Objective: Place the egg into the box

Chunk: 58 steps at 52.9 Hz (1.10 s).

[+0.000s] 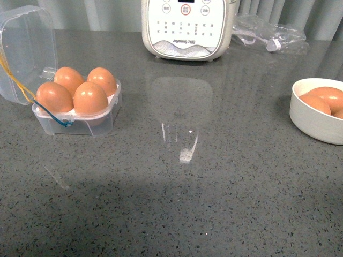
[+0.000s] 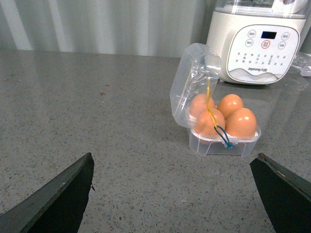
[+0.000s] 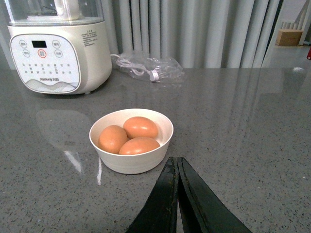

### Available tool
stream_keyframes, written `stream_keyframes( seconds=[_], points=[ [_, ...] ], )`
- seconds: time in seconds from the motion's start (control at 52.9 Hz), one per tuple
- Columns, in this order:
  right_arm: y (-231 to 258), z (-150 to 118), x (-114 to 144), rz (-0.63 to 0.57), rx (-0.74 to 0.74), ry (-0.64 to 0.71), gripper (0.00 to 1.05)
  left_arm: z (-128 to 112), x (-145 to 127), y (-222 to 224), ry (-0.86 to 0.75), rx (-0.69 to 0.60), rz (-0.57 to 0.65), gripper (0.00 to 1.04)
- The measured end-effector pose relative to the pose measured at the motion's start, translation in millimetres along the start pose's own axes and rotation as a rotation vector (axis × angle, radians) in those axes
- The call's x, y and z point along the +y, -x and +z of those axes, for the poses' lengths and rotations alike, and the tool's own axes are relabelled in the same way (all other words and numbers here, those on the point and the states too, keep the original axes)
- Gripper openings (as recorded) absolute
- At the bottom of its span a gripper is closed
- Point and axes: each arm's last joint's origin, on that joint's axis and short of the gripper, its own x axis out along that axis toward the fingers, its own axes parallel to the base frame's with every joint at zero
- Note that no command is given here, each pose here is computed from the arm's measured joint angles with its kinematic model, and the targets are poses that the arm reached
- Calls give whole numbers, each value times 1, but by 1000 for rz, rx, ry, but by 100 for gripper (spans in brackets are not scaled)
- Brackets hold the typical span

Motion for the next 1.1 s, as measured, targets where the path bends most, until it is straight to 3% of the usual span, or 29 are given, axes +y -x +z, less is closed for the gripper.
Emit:
stream_keyframes(
  seconds=[0.51, 0.623, 0.812, 0.945, 1.001, 1.039, 1.096],
  points=[
    [14, -3, 0, 0, 6, 1, 4, 0, 0, 0, 0, 0, 0, 98],
    [14, -3, 0, 0, 6, 1, 22, 0, 0, 0, 0, 0, 0, 98],
    [14, -3, 0, 0, 6, 1, 62, 0, 0, 0, 0, 0, 0, 98],
    [14, -3, 0, 0, 6, 1, 82, 0, 0, 0, 0, 0, 0, 98],
    [14, -3, 0, 0, 6, 1, 96, 0, 0, 0, 0, 0, 0, 98],
    [14, -3, 0, 0, 6, 0, 100, 0, 0, 0, 0, 0, 0, 98],
    [14, -3, 0, 0, 6, 1, 97, 0, 0, 0, 0, 0, 0, 98]
  ],
)
